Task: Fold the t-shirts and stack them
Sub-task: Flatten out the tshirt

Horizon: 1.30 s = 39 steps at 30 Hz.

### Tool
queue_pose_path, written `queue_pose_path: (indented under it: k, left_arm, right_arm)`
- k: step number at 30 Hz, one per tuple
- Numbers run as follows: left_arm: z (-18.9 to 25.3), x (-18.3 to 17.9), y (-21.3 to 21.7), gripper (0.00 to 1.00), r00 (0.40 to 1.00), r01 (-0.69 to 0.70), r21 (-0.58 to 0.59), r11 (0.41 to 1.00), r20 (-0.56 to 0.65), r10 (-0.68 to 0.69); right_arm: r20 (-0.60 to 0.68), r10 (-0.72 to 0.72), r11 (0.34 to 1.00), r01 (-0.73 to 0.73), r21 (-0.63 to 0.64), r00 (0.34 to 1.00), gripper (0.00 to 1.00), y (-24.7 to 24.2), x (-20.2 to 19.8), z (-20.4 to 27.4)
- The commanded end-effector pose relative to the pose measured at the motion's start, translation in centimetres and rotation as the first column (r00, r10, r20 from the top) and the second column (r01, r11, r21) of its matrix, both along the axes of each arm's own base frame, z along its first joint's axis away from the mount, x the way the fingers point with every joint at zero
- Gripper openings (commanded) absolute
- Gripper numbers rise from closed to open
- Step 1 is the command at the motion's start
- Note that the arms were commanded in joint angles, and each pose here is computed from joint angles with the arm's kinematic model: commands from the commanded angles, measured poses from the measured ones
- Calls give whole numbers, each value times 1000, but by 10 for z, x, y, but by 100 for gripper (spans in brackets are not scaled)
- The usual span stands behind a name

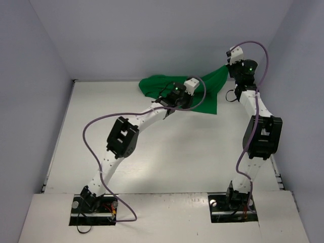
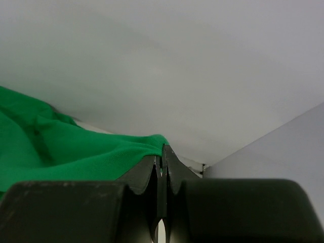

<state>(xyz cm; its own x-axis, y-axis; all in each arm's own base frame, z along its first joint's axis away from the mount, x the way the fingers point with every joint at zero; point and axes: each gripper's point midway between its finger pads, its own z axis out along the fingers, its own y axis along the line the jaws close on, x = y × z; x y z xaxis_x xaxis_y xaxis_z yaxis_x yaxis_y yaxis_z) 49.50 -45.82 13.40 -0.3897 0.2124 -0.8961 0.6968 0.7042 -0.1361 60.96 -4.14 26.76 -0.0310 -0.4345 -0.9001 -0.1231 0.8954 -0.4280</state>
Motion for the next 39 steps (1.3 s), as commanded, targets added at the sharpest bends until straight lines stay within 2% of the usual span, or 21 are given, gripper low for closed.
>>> queue_pose_path:
  k: [1,8,13,18,21,23,25,30,33,34,37,39]
  left_arm:
    - [51,33,-25,7,984,-153,-157,976,71,166]
    - [-16,47,-29,5,970,-239,-116,964,9,242]
    - [-52,54,15,4,945,-310,-5,951,-111,307]
    - [-67,47,75,0,888,-362,99,927,-266,375]
    - [-63,24,117,0,835,-363,182,914,-371,406]
    - [-80,1,144,0,790,-340,256,905,-445,423]
    - [-70,-17,172,0,755,-341,281,897,-487,439]
    - [-91,-89,247,0,676,-290,405,867,-554,486]
    - [-79,-95,268,2,743,-218,407,887,-520,421]
    - [-74,-94,267,8,779,-169,392,904,-509,366]
    - [-32,-87,248,39,898,-47,257,965,-413,153]
    - [-10,-97,233,49,932,86,181,980,-363,-14]
  right_arm:
    - [119,9,998,-16,61,993,0,5,2,48]
    - [116,33,995,-44,95,993,0,12,-1,50]
    - [116,69,993,-79,85,991,0,22,-8,54]
    - [127,112,991,-119,56,986,0,39,-21,64]
    - [125,134,990,-140,36,983,0,49,-28,69]
    - [120,151,987,-155,30,981,0,58,-32,73]
    - [113,163,986,-167,24,980,0,65,-37,77]
    - [57,240,970,-241,11,969,0,101,-62,67]
    - [39,281,960,-281,-18,959,0,116,-76,61]
    - [30,292,956,-291,-25,956,0,120,-80,57]
    - [-3,310,950,-310,-23,951,0,130,-85,41]
    - [-15,317,948,-317,-16,948,0,133,-85,37]
